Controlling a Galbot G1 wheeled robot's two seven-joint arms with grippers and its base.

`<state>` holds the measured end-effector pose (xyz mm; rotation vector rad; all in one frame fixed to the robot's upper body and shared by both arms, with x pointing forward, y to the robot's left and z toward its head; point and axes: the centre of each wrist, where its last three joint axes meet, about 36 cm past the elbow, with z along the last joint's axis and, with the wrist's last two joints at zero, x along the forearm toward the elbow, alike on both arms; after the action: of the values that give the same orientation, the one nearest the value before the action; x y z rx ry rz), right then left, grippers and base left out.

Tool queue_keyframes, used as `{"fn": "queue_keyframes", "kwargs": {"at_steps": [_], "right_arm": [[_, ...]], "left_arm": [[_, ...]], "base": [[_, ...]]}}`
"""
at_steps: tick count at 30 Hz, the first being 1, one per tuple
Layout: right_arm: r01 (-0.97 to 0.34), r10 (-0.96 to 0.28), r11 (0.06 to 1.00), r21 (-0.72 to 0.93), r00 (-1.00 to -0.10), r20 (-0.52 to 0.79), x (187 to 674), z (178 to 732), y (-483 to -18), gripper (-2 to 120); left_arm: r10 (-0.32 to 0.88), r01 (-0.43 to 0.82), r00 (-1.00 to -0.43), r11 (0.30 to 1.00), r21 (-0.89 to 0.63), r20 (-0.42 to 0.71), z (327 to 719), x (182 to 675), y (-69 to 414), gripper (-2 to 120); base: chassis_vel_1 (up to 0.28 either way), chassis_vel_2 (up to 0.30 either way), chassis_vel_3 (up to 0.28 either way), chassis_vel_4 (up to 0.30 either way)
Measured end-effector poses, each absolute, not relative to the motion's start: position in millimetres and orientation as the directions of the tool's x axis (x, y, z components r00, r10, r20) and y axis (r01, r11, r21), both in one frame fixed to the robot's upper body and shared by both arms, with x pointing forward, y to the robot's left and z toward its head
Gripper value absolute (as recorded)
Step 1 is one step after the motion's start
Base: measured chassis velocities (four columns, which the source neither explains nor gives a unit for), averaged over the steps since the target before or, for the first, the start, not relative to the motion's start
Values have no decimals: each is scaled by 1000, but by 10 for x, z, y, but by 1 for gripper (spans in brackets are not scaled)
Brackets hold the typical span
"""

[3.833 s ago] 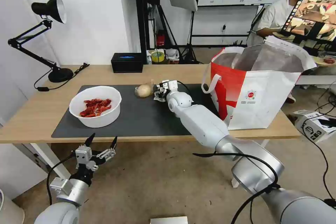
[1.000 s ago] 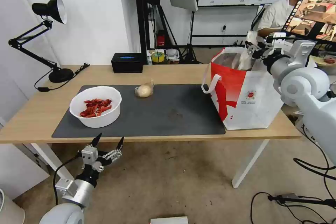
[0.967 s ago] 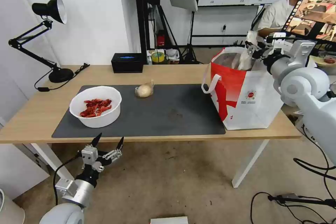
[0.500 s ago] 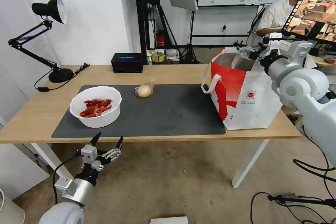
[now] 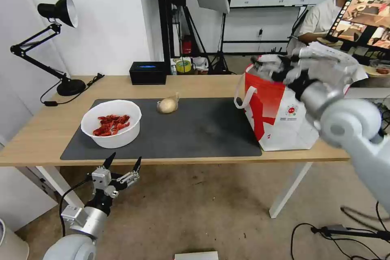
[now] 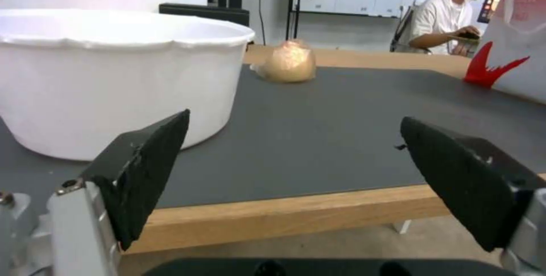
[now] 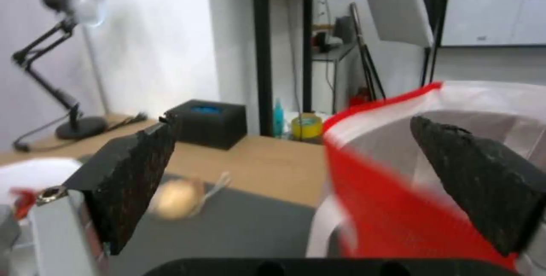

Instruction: Pick up the trash from the table and place it into the takeout bag.

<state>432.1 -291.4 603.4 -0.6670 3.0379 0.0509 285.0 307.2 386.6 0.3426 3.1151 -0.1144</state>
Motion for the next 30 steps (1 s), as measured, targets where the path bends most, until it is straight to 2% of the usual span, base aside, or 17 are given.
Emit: {"fn": "queue_keyframes", "kwargs": {"at_steps": [4, 16, 22, 30], "right_arm": [[-436, -434, 900, 23, -899, -51, 3997, 5796, -2778, 100], [-416, -417, 907, 65, -909, 6, 3612, 5258, -2641, 100], [-342, -345, 934, 106, -938, 15, 3391, 4700, -2590, 100], [-284, -292, 952, 112, -955, 58, 3204, 4290, -2571, 100]], "left_arm": [[209, 210, -978, 975, -77, -13, 3838, 2824, 3047, 100], [212, 213, -977, 974, -79, -21, 3825, 2757, 3053, 100], [212, 213, -977, 974, -80, -21, 3824, 2750, 3053, 100], [212, 212, -977, 974, -82, -18, 3802, 2753, 3044, 100]], "base": [[0, 0, 0, 0], [0, 0, 0, 0], [0, 0, 0, 0], [0, 0, 0, 0]]}}
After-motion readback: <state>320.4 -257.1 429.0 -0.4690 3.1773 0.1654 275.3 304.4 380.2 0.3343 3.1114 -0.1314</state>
